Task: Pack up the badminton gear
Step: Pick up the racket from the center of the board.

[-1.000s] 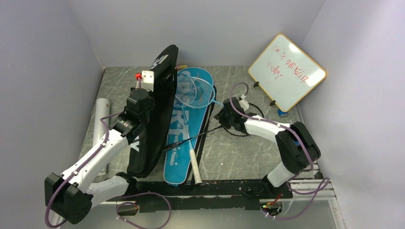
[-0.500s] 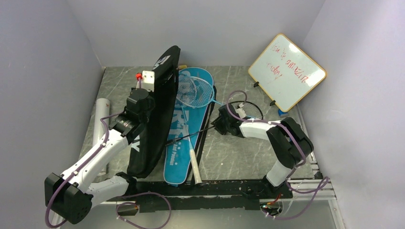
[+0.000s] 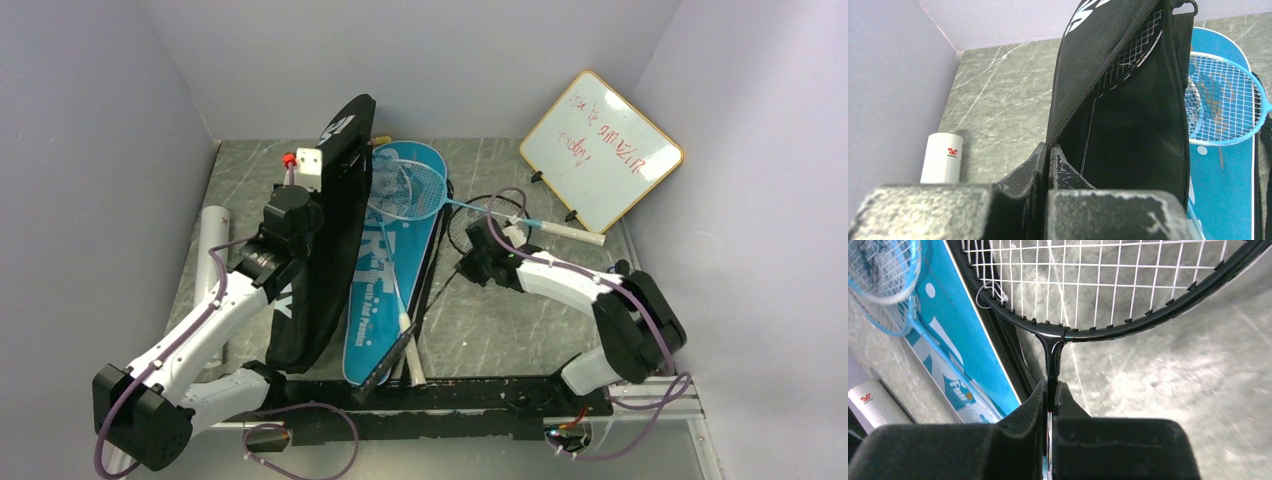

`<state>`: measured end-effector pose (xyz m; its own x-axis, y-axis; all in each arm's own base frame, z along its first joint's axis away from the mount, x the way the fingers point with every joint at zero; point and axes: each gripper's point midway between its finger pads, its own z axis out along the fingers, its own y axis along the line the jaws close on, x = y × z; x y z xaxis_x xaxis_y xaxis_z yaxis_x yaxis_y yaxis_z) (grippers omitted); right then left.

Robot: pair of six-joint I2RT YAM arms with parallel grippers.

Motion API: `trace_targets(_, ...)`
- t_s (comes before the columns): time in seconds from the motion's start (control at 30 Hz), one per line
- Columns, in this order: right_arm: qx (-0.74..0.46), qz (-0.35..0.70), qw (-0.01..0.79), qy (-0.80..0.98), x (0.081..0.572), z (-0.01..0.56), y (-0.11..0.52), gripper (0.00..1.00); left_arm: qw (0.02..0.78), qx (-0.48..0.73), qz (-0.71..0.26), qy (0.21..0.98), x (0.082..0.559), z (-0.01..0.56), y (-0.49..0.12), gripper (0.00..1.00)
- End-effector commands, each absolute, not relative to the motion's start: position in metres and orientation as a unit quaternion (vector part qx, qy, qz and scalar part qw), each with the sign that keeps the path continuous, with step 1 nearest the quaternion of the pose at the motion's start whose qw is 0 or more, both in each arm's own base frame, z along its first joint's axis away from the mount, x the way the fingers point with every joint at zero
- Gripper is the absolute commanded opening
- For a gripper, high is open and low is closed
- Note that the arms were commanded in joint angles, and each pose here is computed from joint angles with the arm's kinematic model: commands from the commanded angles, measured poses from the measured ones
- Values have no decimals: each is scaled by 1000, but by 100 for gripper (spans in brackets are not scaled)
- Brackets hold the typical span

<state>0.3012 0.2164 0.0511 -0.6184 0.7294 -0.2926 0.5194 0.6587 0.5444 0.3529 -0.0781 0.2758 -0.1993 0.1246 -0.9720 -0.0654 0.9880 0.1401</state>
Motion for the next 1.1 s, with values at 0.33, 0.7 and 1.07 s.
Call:
trace_targets(0.33, 310, 233, 137, 912, 224, 86, 214, 0, 643, 22, 10, 765, 355, 290, -97, 5)
trace_targets(0.7, 248, 276, 186, 910, 210, 153, 232, 0, 625, 68, -80, 774, 357, 278, -138, 5)
trace_targets(1.07, 186, 267, 257, 910, 217, 178, 236, 0, 558, 82, -121, 817, 368, 239, -167, 5)
